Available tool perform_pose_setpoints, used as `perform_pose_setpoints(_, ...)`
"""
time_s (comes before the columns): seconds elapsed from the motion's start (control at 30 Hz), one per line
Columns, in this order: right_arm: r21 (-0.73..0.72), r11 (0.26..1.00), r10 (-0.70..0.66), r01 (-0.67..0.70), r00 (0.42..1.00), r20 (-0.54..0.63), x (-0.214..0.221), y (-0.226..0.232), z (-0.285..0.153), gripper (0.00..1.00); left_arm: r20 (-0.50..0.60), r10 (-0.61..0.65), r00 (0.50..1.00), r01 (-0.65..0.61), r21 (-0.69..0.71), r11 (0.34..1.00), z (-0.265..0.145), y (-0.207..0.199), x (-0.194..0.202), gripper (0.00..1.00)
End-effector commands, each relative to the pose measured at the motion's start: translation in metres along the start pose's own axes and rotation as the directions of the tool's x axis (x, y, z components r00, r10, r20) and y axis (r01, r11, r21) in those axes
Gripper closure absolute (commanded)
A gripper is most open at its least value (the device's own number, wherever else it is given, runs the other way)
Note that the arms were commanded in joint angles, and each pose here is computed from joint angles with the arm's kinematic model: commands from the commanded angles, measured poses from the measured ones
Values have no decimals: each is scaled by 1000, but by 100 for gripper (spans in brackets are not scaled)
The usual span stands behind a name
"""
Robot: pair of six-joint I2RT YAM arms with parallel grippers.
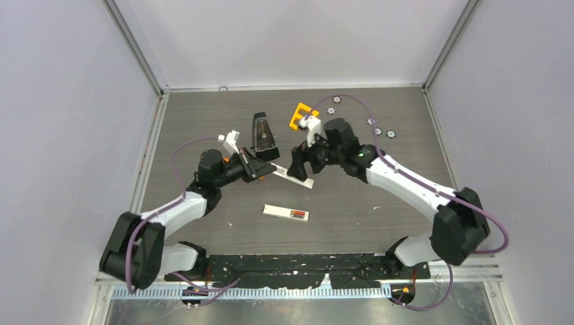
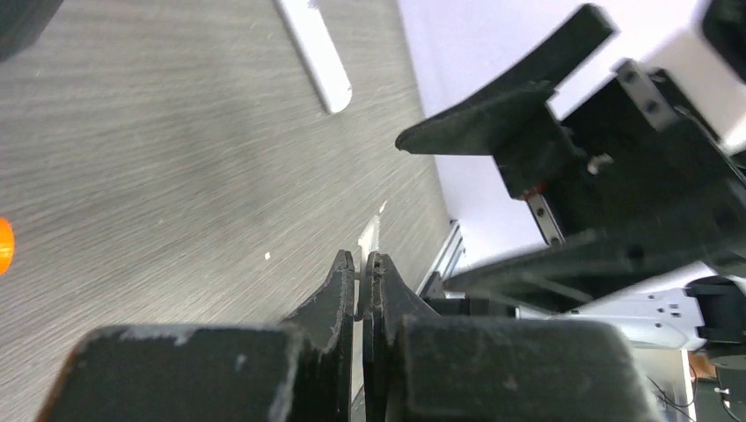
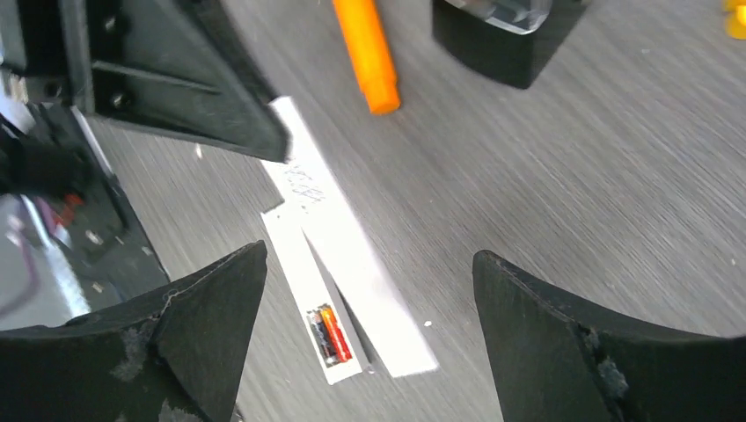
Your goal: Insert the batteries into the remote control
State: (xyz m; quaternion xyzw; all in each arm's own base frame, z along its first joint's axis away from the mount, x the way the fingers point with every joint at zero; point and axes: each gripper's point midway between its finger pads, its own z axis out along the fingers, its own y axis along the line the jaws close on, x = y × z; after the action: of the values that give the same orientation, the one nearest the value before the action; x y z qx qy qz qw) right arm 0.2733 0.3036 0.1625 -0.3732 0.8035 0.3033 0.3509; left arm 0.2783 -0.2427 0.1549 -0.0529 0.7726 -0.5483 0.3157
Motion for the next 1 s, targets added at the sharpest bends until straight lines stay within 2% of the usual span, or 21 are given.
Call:
perform_pose_setpoints(0.0,-90,947,321,-308,916,241,-47,5,-34,8,80,42,996,-45,40,998,-22,-32,-17,100)
perform_pose_setpoints(0.1,-204,875,483,-438,800,356,-72,15,-55,7,135,49,990,-55,46,997,-34,-53,-29,100)
perform_pose_setpoints(0.17,-285,834,551,-472,741,384,-84,24,-64,7,165,42,985,-53,61,997,-42,-69,-37,100)
perform_pose_setpoints(0.4,-423,725,686,-544,623,376,-103,40,-85,9,235,-61,970,28,139,990,-59,-103,-51,100)
perform_pose_setpoints(0.53,-445,696,716,-564,598,361,-104,44,-91,10,279,-94,956,48,169,984,-68,-113,-58,100)
perform_pose_setpoints(0.87,-488,688,718,-536,601,352,-103,54,-99,17,348,-144,926,54,255,965,-85,-132,-66,100)
perform_pose_setpoints(0.97,-477,695,713,-537,597,367,-103,52,-101,15,349,-145,926,54,255,965,-86,-134,-67,100)
